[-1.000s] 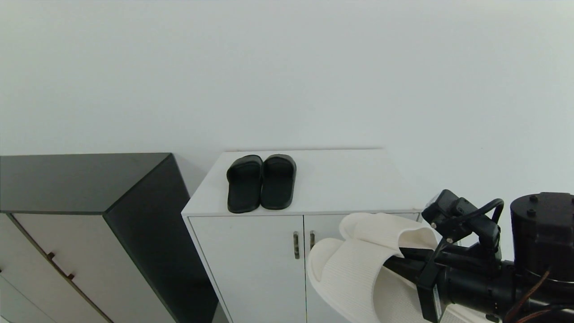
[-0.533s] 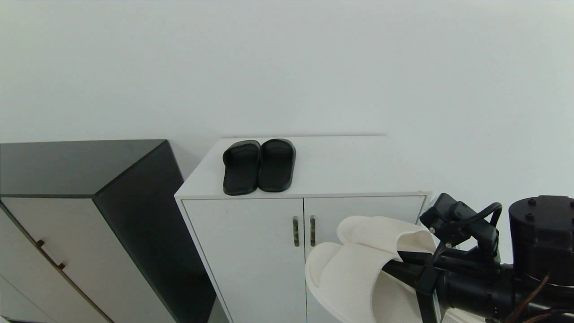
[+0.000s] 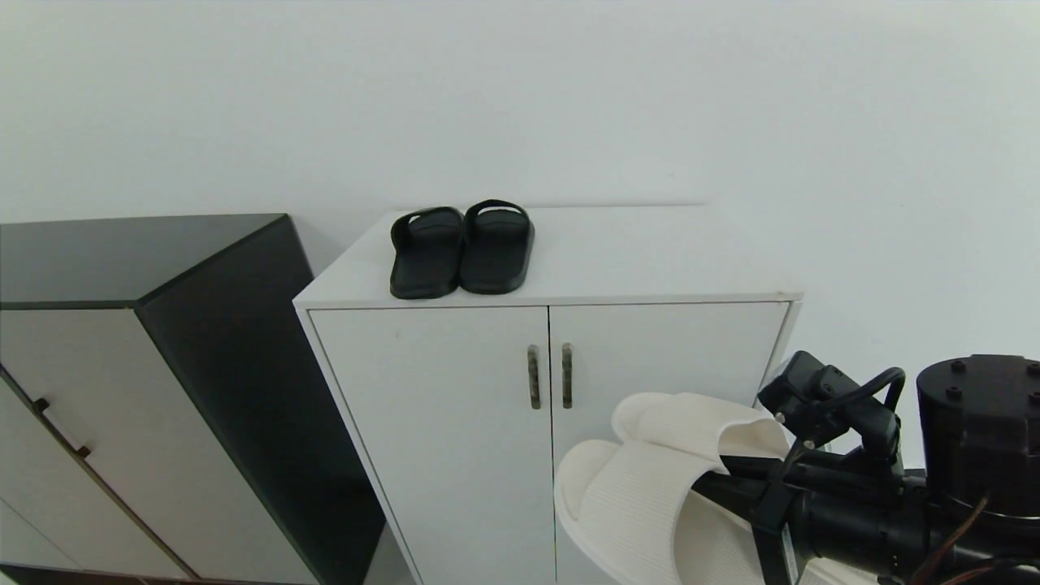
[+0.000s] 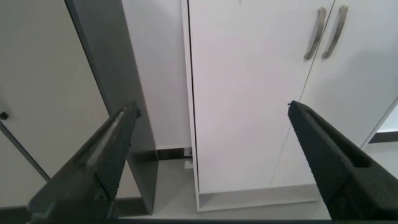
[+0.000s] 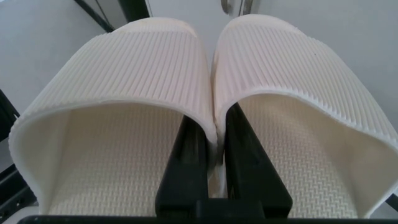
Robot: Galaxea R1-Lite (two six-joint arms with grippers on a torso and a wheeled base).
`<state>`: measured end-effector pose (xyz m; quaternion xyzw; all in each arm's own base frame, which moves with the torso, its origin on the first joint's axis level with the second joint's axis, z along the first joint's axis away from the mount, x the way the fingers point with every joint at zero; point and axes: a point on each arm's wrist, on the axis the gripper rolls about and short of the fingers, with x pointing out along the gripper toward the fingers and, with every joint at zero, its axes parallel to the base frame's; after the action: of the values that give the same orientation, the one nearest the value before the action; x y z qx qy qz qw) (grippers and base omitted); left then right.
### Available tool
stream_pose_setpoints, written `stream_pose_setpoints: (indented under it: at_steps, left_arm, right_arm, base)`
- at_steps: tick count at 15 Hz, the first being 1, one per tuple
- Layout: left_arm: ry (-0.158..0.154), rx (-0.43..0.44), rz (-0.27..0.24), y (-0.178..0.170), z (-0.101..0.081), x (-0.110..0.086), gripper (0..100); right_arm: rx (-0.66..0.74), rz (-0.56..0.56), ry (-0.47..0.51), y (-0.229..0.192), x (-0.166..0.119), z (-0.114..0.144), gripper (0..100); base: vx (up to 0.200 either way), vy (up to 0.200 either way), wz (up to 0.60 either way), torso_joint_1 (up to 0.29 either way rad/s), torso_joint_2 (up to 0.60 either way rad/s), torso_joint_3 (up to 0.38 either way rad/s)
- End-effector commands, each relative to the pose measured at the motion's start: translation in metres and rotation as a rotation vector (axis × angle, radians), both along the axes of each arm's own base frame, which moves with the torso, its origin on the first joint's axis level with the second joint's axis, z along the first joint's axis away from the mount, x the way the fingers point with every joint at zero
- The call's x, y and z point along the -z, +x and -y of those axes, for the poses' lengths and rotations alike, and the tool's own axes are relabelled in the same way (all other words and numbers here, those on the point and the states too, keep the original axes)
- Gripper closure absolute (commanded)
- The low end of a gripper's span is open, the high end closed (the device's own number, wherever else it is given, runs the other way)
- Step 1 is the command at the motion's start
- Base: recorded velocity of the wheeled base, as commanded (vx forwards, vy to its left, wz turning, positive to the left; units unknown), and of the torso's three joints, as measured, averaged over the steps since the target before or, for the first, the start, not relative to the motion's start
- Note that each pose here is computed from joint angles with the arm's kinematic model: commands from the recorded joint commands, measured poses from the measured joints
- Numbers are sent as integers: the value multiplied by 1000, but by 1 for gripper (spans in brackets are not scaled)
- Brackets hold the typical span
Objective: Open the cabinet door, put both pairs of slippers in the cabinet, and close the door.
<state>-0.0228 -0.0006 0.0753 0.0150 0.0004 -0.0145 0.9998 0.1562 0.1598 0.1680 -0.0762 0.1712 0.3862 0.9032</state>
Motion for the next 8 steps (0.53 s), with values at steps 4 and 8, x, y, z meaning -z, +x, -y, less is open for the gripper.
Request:
stream_pose_setpoints:
  at_steps: [4, 8]
  left_arm:
    - [-10, 0, -27, 2, 0, 0, 0]
    - [-1, 11, -103, 8, 0, -5, 0]
  right_arm:
    - [0, -7, -9, 1, 3, -1, 100]
    - [-2, -14, -15, 2, 5, -2, 100]
  base:
    - [0, 0, 0, -170, 493, 316]
    - [0, 0, 0, -148, 477, 324]
